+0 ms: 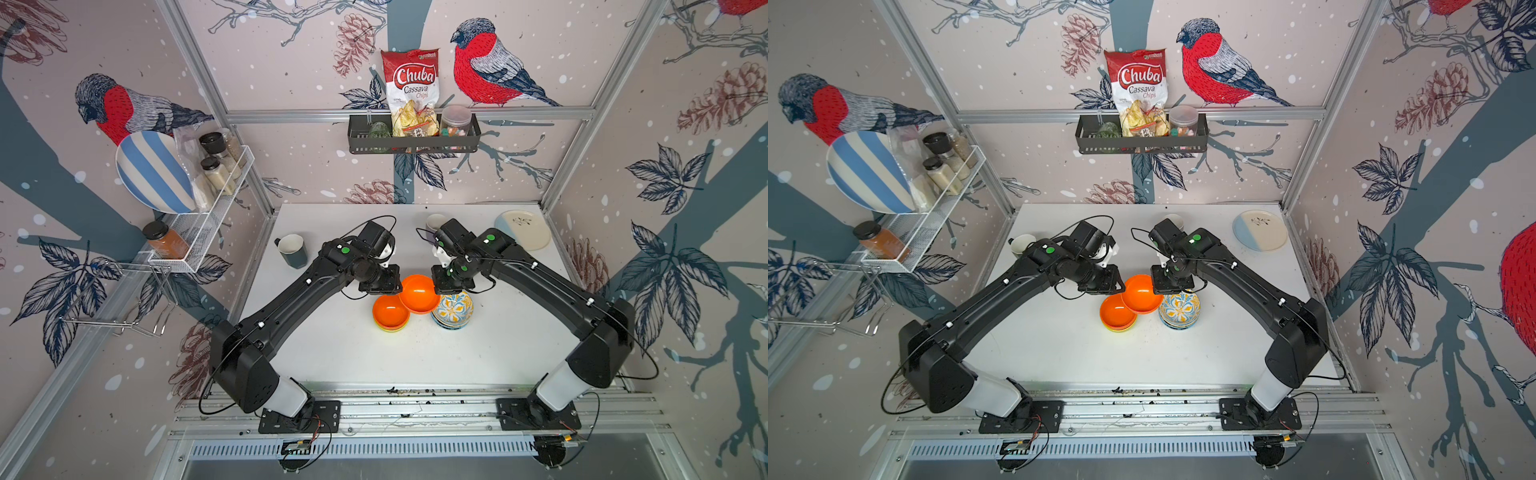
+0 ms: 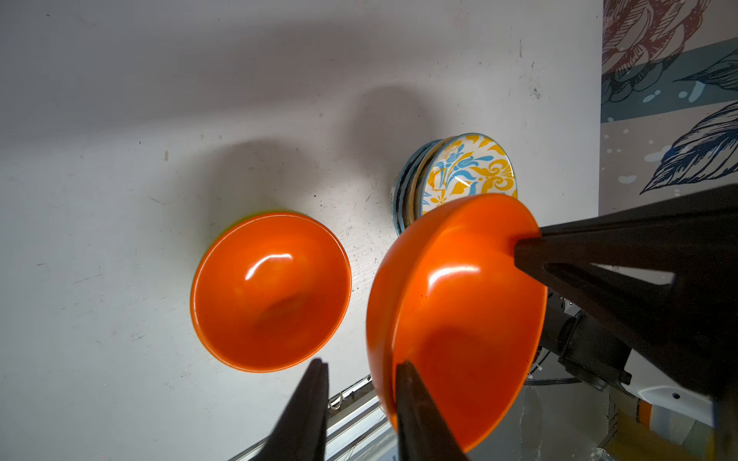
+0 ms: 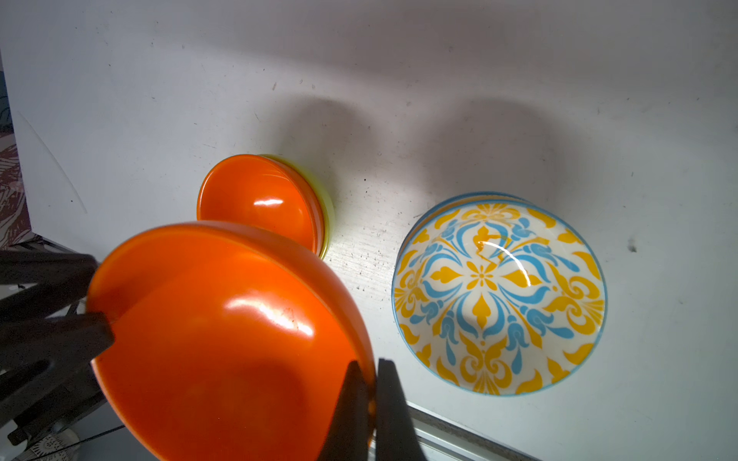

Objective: Stack the bowls
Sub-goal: Pick up the bowl from the center of the board.

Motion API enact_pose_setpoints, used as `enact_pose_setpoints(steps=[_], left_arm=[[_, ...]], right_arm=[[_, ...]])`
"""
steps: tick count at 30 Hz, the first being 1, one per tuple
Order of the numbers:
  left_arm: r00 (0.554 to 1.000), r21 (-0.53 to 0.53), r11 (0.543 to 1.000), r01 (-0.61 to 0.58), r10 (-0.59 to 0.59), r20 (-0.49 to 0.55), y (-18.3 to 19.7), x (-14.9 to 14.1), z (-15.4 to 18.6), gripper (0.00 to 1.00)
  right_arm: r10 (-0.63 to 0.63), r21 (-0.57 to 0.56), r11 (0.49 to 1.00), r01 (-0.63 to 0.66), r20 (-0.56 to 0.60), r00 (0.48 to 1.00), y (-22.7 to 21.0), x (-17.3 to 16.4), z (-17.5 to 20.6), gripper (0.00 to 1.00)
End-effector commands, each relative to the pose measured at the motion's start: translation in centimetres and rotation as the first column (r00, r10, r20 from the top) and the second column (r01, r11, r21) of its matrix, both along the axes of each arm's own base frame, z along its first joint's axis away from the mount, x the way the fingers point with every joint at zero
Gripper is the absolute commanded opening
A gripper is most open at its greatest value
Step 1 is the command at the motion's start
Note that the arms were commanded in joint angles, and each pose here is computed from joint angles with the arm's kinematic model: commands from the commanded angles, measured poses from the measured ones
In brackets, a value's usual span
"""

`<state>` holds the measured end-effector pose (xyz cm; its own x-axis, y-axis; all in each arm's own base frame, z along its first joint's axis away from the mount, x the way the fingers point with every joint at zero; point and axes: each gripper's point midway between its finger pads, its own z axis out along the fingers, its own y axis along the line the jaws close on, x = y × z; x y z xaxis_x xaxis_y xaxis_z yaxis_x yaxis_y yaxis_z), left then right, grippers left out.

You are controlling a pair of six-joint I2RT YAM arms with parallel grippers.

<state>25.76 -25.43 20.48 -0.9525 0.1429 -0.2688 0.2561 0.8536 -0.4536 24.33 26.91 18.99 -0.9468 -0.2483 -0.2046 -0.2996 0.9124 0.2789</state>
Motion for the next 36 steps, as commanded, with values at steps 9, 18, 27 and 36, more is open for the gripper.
enact_pose_setpoints(steps=[9,18,27,36], left_arm=[[1.000,0.049,0.999,0.006,-0.005,-0.014,0.1,0.1,-1.5,0.23],[1.000,0.059,0.998,0.007,-0.006,-0.012,0.2,0.1,-1.7,0.17],[1.000,0.062,0.998,0.012,-0.011,-0.018,0.1,0.0,-1.9,0.09],[1.000,0.064,0.998,0.013,-0.012,-0.015,0.2,-0.1,-1.7,0.00]], right_arm=[[0.009,0.001,1.000,-0.009,0.006,1.000,0.2,0.0,0.2,0.00],[0.012,0.004,1.000,-0.012,0.005,1.000,0.4,-0.1,0.1,0.00],[0.016,0.012,1.000,-0.016,0.005,1.000,0.6,-0.1,0.3,0.00],[0.017,0.023,1.000,-0.017,0.004,1.000,0.8,-0.1,0.5,0.00]])
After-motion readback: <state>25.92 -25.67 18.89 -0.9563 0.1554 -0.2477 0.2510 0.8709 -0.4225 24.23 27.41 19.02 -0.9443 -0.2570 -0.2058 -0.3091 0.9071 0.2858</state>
